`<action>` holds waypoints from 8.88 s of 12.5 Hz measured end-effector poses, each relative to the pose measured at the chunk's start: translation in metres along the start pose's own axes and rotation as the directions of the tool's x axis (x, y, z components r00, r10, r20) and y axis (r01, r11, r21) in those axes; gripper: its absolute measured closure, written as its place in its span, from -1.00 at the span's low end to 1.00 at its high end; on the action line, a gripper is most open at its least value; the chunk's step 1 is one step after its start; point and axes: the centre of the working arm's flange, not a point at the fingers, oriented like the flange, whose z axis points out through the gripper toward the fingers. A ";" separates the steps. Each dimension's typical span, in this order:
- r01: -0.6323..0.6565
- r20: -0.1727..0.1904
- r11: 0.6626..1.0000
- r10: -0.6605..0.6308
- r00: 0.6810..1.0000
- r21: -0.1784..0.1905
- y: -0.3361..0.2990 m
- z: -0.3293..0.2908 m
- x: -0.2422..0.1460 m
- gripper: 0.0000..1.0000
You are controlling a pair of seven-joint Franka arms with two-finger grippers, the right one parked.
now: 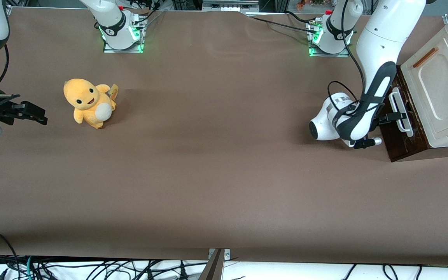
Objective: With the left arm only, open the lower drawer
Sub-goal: 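Align the left gripper on the white handle and close it, then pull the gripped handle outward to slide the lower drawer open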
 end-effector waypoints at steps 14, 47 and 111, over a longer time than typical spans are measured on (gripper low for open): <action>0.003 -0.008 1.000 -0.003 1.000 -0.001 -0.001 0.001 0.002 0.11; 0.042 -0.033 0.997 -0.045 0.998 -0.071 -0.013 -0.066 -0.008 0.60; 0.081 0.003 0.993 -0.082 0.997 -0.090 -0.012 -0.102 -0.017 0.60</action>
